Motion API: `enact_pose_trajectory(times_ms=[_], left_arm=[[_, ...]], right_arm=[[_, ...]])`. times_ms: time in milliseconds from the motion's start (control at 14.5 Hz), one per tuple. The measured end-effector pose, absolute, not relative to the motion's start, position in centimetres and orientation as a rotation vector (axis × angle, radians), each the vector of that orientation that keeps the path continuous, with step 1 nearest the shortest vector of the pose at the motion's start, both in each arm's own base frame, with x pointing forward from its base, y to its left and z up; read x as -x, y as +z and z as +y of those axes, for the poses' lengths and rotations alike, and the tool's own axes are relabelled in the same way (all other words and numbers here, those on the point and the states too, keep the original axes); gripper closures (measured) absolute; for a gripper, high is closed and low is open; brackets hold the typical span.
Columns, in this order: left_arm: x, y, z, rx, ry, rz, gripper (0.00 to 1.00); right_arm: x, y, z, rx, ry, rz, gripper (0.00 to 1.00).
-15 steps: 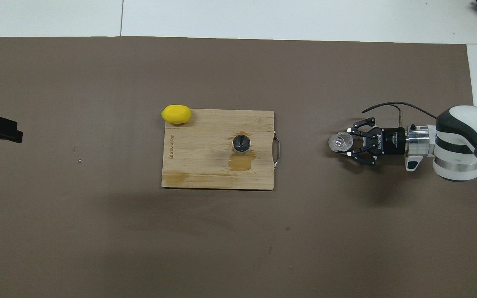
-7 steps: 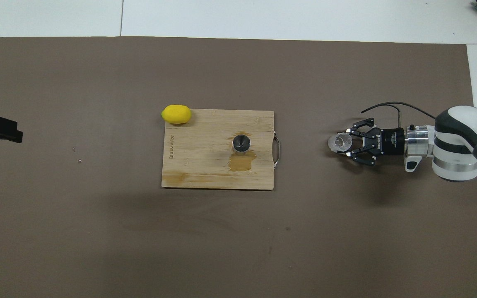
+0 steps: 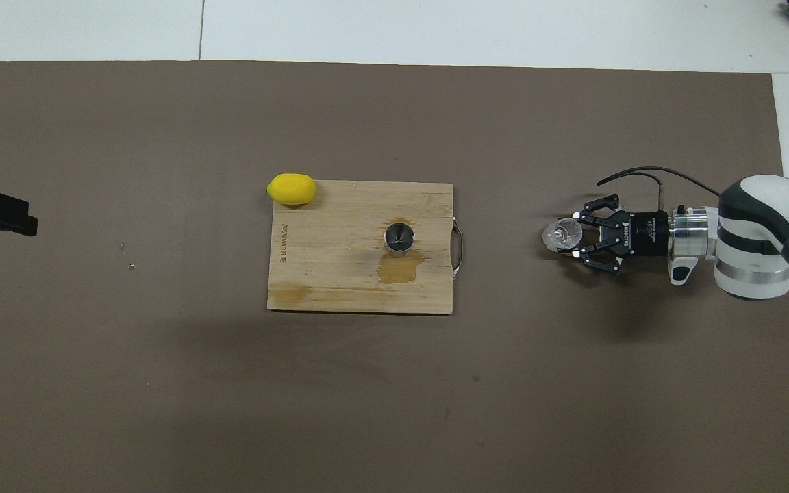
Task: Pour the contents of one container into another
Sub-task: 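Lower the clear cup back onto the table with the right gripper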
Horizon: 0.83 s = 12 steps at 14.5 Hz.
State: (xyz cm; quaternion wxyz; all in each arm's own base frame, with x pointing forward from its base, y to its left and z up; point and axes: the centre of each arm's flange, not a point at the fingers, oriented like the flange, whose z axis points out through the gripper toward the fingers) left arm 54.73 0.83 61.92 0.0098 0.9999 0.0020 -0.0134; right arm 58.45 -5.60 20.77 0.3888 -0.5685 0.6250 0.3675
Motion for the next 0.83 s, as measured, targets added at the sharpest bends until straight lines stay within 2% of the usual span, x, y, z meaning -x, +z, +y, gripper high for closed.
enact_pose_trajectory(times_ms=[344, 482, 551, 688, 826], left_arm=[[-54.7, 61.9, 0.8, -3.122, -0.042, 0.006, 0.00], [-54.7, 61.9, 0.8, -3.122, -0.042, 0.006, 0.00], [-54.7, 61.9, 0.8, -3.122, -0.042, 0.006, 0.00], [-54.7, 61.9, 0.8, -3.122, -0.042, 0.006, 0.00], [-54.7, 61.9, 0.8, -3.122, -0.042, 0.006, 0.00]], right_arm=[[-58.5, 20.8, -5.6, 1.444, 0.935, 1.591, 0.49], [-58.6, 20.6, -5.6, 1.449, 0.914, 1.603, 0.33], [-58.7, 20.6, -5.5, 1.452, 0.908, 1.606, 0.20], [-58.9, 21.0, -5.4, 1.460, 0.897, 1.601, 0.02], [-59.2, 22.0, -5.4, 1.468, 0.879, 1.589, 0.00]])
